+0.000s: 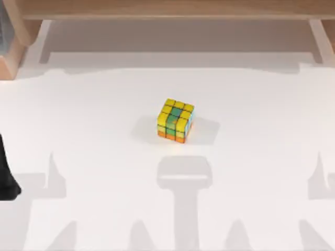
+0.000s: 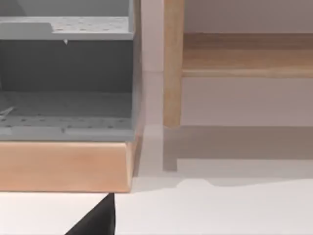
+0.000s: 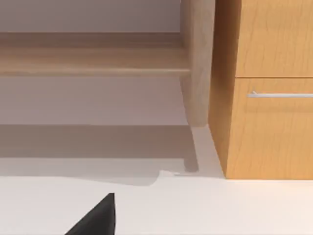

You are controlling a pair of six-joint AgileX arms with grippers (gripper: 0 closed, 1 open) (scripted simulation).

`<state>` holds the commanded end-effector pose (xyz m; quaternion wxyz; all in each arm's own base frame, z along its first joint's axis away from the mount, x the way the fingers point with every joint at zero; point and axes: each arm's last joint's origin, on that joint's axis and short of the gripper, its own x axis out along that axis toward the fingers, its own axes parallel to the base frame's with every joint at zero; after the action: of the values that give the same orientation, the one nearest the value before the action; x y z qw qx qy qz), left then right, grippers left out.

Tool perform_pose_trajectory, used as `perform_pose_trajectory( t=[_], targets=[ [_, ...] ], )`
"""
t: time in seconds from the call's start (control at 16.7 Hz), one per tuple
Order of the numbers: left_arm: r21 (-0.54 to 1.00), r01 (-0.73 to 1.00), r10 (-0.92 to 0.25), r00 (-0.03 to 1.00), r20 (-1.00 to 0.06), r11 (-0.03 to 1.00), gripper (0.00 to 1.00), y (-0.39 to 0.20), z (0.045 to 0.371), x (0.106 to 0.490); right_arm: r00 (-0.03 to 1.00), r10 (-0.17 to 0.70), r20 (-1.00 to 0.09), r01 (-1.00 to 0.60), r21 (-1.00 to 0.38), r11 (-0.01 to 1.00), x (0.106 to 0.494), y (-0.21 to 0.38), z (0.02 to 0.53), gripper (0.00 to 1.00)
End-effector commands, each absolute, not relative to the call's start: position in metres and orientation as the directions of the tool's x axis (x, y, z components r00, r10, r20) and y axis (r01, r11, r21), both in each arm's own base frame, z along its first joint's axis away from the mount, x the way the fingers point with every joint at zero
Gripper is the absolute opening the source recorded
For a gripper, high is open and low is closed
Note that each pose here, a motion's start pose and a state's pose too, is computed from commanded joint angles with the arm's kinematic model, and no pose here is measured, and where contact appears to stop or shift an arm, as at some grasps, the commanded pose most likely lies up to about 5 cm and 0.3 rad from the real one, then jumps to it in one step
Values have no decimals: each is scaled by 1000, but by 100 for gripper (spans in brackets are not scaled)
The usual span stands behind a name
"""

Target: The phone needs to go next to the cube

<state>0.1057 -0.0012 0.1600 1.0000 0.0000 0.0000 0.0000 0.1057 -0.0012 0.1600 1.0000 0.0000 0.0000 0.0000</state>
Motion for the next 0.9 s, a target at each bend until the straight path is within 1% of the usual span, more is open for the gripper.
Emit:
perform_pose_trajectory(
  t=[0.18,0.3,0.42,0.54,0.6,0.72,0.78,0.9],
  targets=[
    [0,0,0,1000,0,1000,100,-1,160,106,1000,-10,-12,10,-5,1000,106,-2,161,100],
    [0,0,0,1000,0,1000,100,-1,160,106,996,-53,-66,52,-28,998,107,-7,165,100],
    [0,0,0,1000,0,1000,100,-1,160,106,979,-121,-162,112,-64,992,110,-15,172,100],
    [0,0,0,1000,0,1000,100,-1,160,106,934,-200,-296,176,-107,979,115,-26,178,100],
    [0,0,0,1000,0,1000,100,-1,160,106,896,-239,-375,205,-128,970,119,-33,181,100],
    [0,0,0,1000,0,1000,100,-1,160,106,782,-300,-546,252,-163,954,129,-50,183,100],
    [0,0,0,1000,0,1000,100,-1,160,106,710,-317,-628,270,-173,947,134,-61,183,100],
    [0,0,0,1000,0,1000,100,-1,160,106,552,-323,-769,300,-178,937,143,-84,180,100]
  ],
)
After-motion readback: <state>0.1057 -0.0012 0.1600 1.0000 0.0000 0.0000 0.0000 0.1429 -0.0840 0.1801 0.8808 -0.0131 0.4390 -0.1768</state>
